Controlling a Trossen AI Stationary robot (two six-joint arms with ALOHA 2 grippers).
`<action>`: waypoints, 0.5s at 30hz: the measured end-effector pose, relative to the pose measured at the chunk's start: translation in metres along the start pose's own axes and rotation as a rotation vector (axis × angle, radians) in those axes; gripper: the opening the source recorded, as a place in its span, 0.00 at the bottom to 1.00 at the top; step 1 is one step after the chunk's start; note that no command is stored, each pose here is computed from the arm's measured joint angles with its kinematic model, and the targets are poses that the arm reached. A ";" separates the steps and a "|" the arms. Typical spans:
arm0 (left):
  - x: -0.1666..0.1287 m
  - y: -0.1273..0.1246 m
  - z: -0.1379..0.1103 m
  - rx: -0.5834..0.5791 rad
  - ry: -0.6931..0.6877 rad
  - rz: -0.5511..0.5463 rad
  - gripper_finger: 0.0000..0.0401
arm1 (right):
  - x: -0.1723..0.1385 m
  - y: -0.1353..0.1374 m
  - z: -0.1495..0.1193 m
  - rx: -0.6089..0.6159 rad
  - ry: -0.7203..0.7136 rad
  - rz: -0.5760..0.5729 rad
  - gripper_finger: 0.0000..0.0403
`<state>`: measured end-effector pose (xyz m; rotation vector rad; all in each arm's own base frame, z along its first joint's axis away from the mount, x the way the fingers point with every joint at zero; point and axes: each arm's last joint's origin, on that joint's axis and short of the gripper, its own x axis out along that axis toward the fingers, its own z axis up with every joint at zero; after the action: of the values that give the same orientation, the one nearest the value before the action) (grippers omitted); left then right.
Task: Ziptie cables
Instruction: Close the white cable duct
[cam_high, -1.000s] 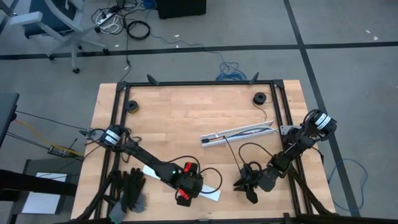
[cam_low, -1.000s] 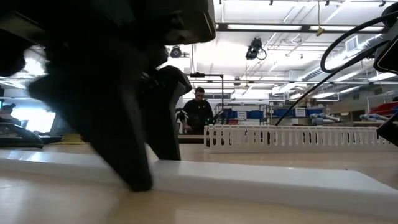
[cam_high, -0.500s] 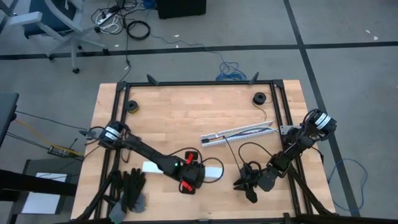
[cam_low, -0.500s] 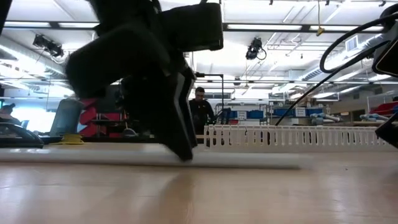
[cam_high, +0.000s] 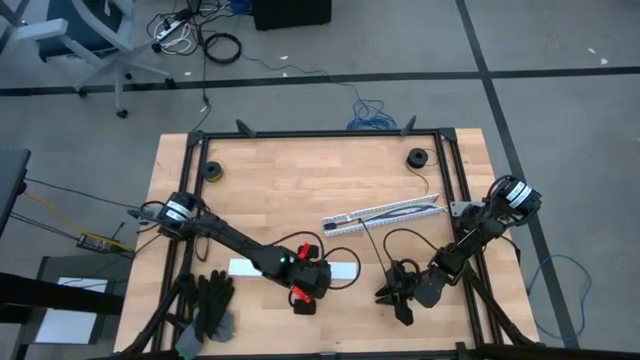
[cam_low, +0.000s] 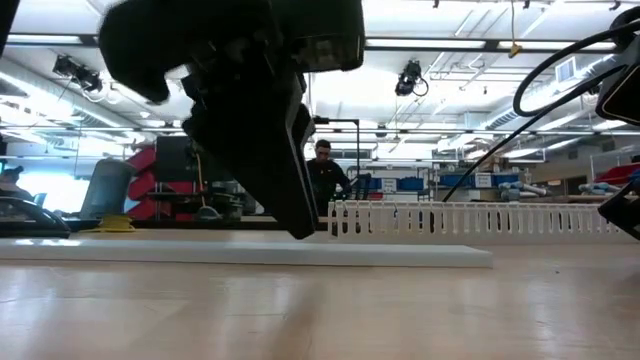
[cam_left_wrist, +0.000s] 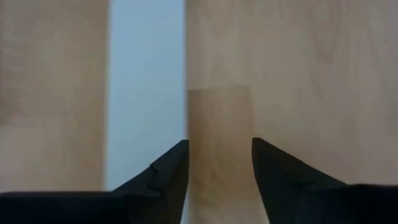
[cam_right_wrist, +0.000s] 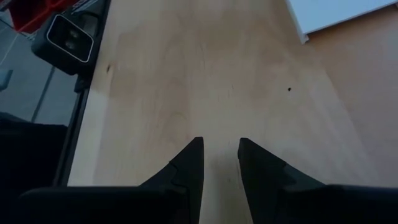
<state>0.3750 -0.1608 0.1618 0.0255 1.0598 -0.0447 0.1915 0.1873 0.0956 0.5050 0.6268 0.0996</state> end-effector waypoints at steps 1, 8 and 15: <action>0.000 0.001 0.000 -0.015 0.007 -0.020 0.39 | 0.000 0.000 0.000 -0.001 -0.002 -0.002 0.22; 0.003 0.016 0.005 -0.149 0.015 -0.034 0.60 | 0.000 0.000 0.000 -0.007 -0.005 -0.005 0.22; 0.003 0.019 0.009 -0.154 -0.008 -0.037 0.80 | 0.000 0.000 0.000 -0.009 -0.006 -0.006 0.22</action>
<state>0.3851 -0.1419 0.1638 -0.1334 1.0533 0.0030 0.1916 0.1870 0.0956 0.4945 0.6215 0.0949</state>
